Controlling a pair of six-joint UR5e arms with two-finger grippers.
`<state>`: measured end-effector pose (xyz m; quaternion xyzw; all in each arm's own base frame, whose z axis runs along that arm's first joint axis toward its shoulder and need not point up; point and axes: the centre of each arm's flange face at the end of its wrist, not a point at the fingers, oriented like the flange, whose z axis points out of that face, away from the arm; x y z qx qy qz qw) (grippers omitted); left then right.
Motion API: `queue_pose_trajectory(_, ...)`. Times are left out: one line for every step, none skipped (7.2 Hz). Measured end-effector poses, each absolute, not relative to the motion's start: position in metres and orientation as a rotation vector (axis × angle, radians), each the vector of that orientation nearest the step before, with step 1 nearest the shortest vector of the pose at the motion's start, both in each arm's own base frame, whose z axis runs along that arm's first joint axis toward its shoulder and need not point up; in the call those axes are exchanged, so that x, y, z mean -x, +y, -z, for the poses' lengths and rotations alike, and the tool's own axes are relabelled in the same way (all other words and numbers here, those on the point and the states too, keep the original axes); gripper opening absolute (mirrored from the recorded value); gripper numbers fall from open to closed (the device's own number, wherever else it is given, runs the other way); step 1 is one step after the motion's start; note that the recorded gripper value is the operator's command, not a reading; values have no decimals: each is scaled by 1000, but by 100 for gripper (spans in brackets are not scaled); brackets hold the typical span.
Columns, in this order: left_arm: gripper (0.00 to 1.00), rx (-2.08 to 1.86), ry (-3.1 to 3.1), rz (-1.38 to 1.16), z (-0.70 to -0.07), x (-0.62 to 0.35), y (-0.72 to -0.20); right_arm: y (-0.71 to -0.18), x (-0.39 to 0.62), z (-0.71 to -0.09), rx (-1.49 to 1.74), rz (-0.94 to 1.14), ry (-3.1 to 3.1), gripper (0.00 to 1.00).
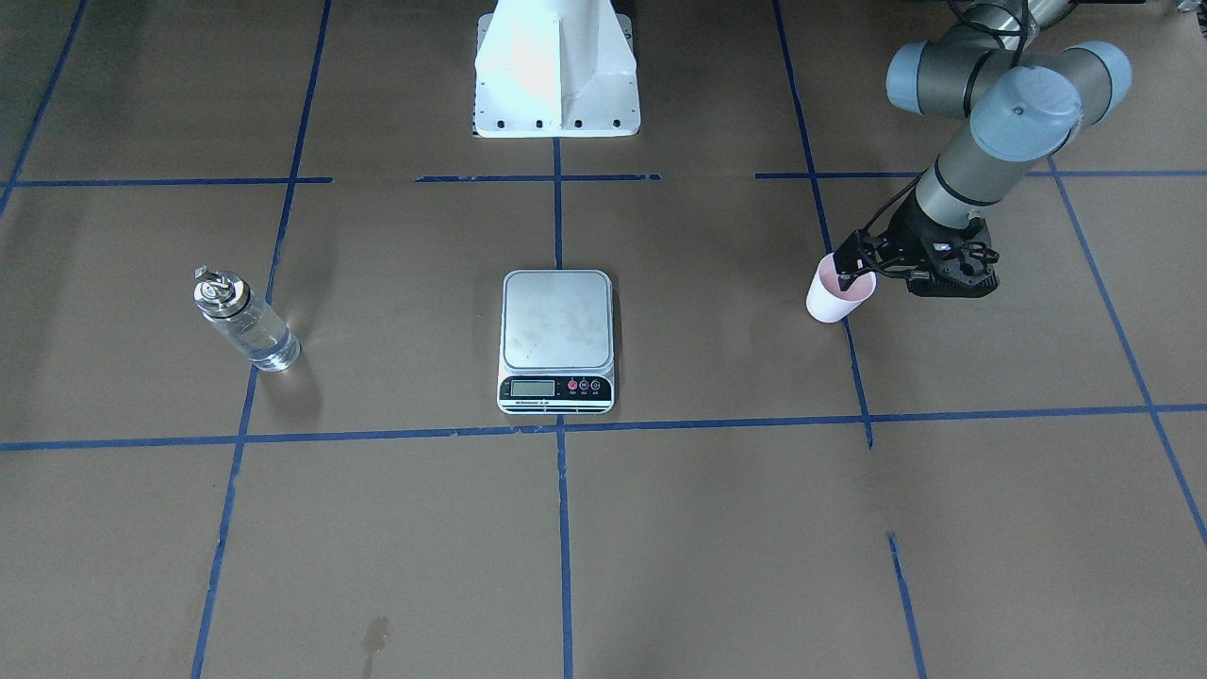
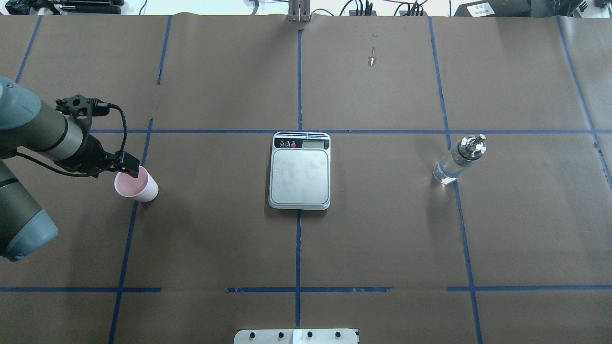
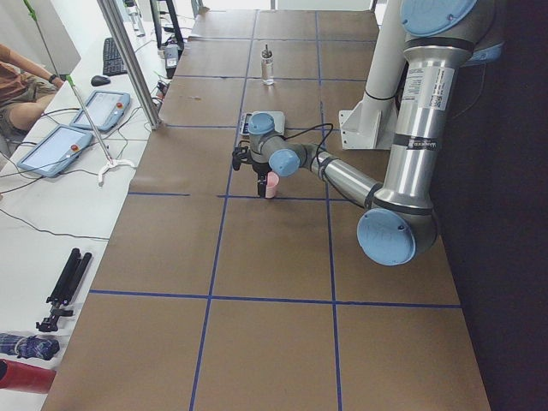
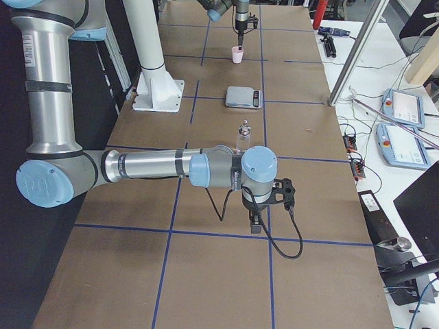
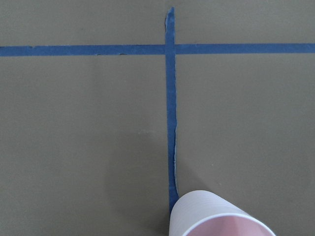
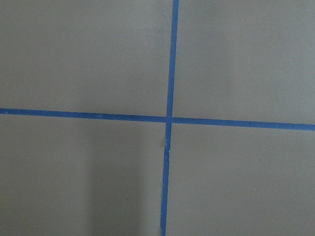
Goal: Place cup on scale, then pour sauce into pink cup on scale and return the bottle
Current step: 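Close the left gripper on the pink cup's rim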
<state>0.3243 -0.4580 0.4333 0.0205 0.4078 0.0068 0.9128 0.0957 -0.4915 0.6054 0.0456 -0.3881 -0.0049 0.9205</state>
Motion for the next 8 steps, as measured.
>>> queue_pose_trajectory(99,-40,837,-17,-435,-325,-458,-492,-96,-605,-96,11,-797,100)
queue_pose_trajectory(96,-36,834,-20,-437,-328,-457,-492,-96,-604,-97,12,-797,100)
queue_pose_trajectory(93,-30,831,-25,-440,-331,-456,-492,-96,-604,-98,13,-797,100)
queue_pose_trajectory(90,-26,829,-29,-441,-333,-454,-492,-96,-603,-99,13,-797,100)
queue_pose_trajectory(86,-24,829,-32,-441,-335,-453,-493,-96,-603,-100,14,-797,100)
queue_pose_trajectory(68,-24,829,-34,-441,-335,-452,-494,-96,-602,-102,15,-797,100)
queue_pose_trajectory(46,-23,828,-34,-441,-335,-452,-494,-96,-602,-103,16,-797,100)
queue_pose_trajectory(28,-20,826,-33,-442,-336,-452,-494,-96,-601,-103,16,-797,100)
